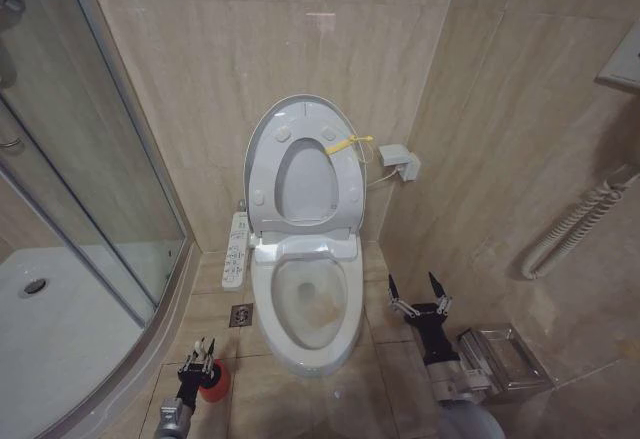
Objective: Open the toilet lid, clean the toilet bowl with a toilet brush, close the toilet lid, and flush.
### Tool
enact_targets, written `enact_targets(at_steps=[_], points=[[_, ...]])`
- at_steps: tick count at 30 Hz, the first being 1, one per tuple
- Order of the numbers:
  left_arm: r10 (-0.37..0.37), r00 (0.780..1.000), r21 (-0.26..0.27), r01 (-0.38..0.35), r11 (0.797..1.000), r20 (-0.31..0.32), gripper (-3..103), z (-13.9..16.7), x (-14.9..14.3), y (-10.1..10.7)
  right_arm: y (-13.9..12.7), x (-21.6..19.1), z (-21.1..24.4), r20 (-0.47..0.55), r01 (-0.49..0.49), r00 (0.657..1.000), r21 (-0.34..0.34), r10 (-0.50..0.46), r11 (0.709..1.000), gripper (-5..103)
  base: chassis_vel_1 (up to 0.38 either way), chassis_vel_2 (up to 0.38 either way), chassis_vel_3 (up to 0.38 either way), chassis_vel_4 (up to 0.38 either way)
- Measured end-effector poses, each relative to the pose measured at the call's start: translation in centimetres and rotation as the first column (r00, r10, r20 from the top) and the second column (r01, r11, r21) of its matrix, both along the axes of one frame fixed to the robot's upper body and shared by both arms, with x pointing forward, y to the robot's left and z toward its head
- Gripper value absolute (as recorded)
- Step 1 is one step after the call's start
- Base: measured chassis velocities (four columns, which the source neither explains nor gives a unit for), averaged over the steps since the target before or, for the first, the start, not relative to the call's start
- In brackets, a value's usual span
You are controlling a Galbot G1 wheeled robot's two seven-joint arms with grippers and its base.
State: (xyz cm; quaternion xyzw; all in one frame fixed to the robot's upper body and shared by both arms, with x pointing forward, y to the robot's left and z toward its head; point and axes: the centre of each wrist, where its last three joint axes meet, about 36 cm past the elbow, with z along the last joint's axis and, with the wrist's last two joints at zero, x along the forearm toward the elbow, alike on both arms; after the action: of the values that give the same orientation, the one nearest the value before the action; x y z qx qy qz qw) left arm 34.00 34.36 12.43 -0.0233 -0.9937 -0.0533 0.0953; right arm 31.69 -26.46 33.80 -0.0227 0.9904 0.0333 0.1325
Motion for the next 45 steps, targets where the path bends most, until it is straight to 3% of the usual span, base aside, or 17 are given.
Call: enact_targets(at_steps=[2,3,12,14,21,24,28,32,33,37,43,45], points=[[-0.001,1.0,-0.001,0.001,1.0,0.001,36,0.1,-0.3,-0.2,-0.1,0.0,0.0,0.0,0.001,1.0,-0.001,-0.001,1.0,100,0.0,0.0,0.0,0.0],[-0.001,1.0,-0.002,0.001,1.0,0.003,18,0.2,-0.4,-0.3,-0.2,0.0,0.0,-0.001,0.0,1.0,-0.002,0.0,1.0,100,0.0,0.0,0.0,0.0],[0.02,0.997,0.002,-0.02,1.0,0.075,18,2.6,-1.8,-0.2,-0.1,0.1,0.0,-0.001,-0.002,1.0,0.002,0.002,1.0,100,0.0,0.0,0.0,0.0],[0.025,0.993,0.019,-0.027,0.999,0.117,18,4.1,-2.5,0.0,0.2,-0.1,-0.1,-0.001,-0.001,1.0,0.009,0.001,1.0,100,0.0,0.0,0.0,0.0],[0.036,0.983,0.032,-0.042,0.999,0.178,18,7.5,-3.2,-0.5,0.5,-0.5,0.1,0.006,0.005,1.0,0.016,-0.005,1.0,100,0.0,0.0,0.0,0.0],[0.053,0.969,-0.004,-0.054,0.999,0.242,18,11.4,-3.5,-1.8,0.9,-0.8,0.0,0.01,-0.003,1.0,0.012,0.003,1.0,100,0.0,0.0,0.0,0.0],[0.061,0.958,-0.026,-0.056,0.998,0.28,18,13.9,-3.9,-2.7,1.3,-1.4,-0.4,0.009,-0.011,1.0,0.01,0.011,1.0,100,0.0,0.0,0.0,0.0],[0.072,0.937,-0.054,-0.057,0.997,0.341,18,18.4,-4.8,-4.3,1.7,-2.1,-1.2,0.003,-0.025,1.0,0.001,0.025,1.0,100,0.0,0.0,0.0,0.0],[0.072,0.937,-0.054,-0.057,0.997,0.341,18,18.4,-4.8,-4.3,1.7,-2.1,-1.2,0.003,-0.025,1.0,0.001,0.025,1.0,100,0.0,0.0,0.0,0.0],[0.117,0.924,-0.078,-0.095,0.992,0.365,18,23.4,-6.3,-5.9,1.9,-2.1,-1.6,-0.003,-0.03,1.0,-0.002,0.03,1.0,100,0.0,0.0,0.0,0.0],[0.18,0.919,-0.107,-0.152,0.983,0.351,18,26.9,-7.3,-7.0,1.8,-1.9,-1.9,-0.008,-0.03,1.0,-0.007,0.03,1.0,100,0.0,0.0,0.0,0.0],[0.204,0.917,-0.151,-0.161,0.975,0.342,18,29.5,-7.7,-7.9,1.8,-1.8,-2.0,-0.012,-0.029,1.0,-0.009,0.029,1.0,100,0.0,0.0,0.0,0.0]])
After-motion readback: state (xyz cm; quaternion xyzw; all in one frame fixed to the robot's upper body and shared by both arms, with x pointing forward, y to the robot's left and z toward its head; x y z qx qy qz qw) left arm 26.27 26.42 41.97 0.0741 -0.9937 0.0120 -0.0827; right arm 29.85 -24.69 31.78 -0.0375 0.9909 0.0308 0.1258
